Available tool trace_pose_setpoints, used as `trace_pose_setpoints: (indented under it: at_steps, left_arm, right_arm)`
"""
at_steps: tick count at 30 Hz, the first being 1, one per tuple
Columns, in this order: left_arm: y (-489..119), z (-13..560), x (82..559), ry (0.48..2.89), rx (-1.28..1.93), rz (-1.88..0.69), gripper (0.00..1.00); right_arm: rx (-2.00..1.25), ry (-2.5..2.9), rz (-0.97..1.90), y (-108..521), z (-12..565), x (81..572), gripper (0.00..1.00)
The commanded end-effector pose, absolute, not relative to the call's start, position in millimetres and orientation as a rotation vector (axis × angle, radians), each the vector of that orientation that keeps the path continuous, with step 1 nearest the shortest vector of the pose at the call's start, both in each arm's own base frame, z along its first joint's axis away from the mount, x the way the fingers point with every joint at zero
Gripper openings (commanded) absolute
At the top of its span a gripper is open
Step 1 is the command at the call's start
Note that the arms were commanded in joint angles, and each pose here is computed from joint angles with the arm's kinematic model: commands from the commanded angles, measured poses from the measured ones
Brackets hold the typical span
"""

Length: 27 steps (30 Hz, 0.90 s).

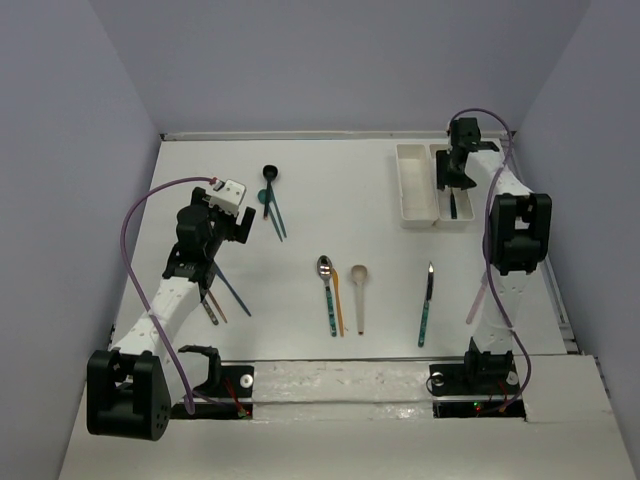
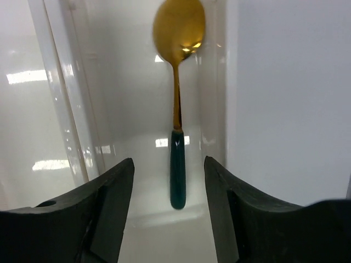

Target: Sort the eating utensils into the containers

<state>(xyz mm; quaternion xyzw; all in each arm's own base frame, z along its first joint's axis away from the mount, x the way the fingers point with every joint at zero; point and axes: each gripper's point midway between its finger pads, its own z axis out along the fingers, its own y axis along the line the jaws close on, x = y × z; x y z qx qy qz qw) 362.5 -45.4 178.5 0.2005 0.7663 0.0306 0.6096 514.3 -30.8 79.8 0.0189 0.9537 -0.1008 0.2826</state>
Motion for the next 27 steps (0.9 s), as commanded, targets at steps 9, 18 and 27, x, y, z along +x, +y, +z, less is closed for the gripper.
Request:
trace_pose_setpoints:
  at_steps: [9,18,27]
  left_arm:
    - [-59,180,355,1.712,0.512,-0.007,0.99]
    - [-77,172,355,1.668,0.467,-0.142,0.98]
    - [-53,165,353,1.615,0.328,-0.036,0.97]
  right_arm:
    - [0.682,2.415,-0.083,-32,155,353,0.83]
    - [1.126,2.359,0.065,-42,104,284,0.91]
    - [1.392,2.366,0.03,-34,57,244,0.73]
